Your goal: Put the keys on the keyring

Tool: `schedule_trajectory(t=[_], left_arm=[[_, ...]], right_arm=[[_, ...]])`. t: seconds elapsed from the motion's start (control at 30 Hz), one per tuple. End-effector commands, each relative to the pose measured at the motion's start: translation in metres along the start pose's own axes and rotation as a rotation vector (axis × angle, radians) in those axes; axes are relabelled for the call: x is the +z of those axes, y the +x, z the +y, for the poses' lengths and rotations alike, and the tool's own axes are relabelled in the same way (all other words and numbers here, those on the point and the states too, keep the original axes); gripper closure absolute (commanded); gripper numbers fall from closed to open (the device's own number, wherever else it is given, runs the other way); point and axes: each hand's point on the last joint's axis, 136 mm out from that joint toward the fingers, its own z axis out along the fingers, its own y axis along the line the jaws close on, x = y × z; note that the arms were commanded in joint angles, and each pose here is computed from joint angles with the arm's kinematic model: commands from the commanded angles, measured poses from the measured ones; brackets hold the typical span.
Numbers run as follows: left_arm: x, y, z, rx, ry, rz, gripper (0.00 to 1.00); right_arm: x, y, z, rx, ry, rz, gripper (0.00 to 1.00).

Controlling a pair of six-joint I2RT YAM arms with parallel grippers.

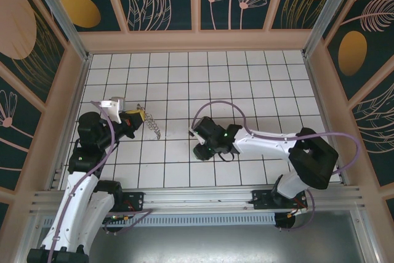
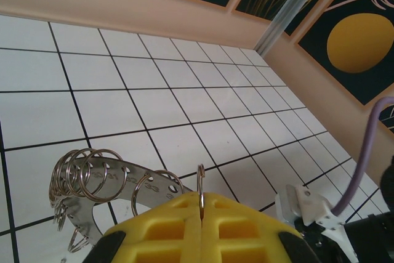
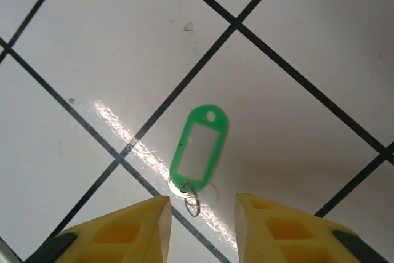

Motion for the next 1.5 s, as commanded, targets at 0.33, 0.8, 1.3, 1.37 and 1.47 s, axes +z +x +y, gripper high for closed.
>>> schedule_trajectory(t=[0.33,0.8,1.3,1.37,1.47], left_arm=[[-0.003,-0.013,-0.009,0.028,0.044,-0.054,1.0],[-0.002,-0.013,-0.01,0.025,0.051,-0.054,1.0],[-0.002,-0.012,-0.009,0.022,0.048,-0.053,1.0],[-0.001,-0.012,-0.009,0.022,0.048,-0.052,1.0],[-0.001,-0.011,-0.009,0.021,0.049,-0.052,1.0]], right_arm=[[0.006,0.008,0.011,-0.076,-0.211,0.13,0.67],[0.025,0.022,0.011,-0.096,-0.251,0.199,0.69],[0.035,0.02,0.009,-0.081,-0.242,0.192,0.84],[0.035,0.02,0.008,-0.079,-0.241,0.192,0.86],[0.032,0.019,0.009,-0.077,-0.242,0.181,0.87]])
